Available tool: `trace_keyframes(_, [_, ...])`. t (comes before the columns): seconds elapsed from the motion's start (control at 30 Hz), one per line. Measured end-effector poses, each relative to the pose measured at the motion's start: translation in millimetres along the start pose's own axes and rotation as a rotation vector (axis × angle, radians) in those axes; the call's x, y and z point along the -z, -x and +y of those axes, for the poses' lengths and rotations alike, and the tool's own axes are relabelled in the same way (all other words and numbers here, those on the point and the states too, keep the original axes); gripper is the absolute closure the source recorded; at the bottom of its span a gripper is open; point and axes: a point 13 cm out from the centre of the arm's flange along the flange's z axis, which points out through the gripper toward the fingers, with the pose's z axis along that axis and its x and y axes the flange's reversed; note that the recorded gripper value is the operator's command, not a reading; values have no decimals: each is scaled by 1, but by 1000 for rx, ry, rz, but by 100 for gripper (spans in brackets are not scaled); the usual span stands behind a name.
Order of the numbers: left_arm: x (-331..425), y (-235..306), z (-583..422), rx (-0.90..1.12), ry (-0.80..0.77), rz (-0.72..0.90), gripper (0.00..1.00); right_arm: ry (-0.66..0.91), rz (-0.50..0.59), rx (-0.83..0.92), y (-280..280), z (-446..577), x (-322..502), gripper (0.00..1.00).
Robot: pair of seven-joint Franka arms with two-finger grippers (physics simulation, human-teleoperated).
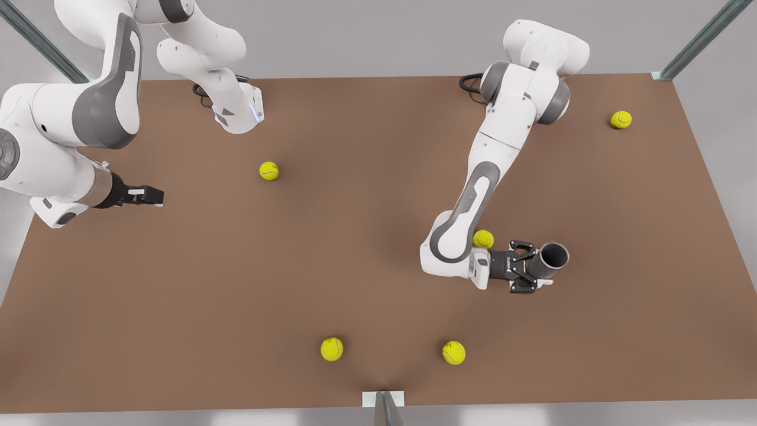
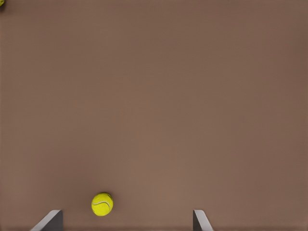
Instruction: Put the tennis tube upright
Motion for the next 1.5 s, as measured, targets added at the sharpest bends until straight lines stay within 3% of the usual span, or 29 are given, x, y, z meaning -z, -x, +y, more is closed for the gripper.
trace_keyframes(0.27, [2,-36,-4,-154,-31,-16,30,-1,6,0,2,1,-4,0])
trace_keyframes(0.3, [3,-41,-4,-169,-33,-18,21,-1,6,0,2,1,-4,0])
trace_keyframes(0.33, [3,-44,-4,-181,-34,-18,0,-1,6,0,2,1,-4,0])
trace_keyframes(1.5, [24,-31,30,-368,43,26,0,0,4,0,3,1,-3,0])
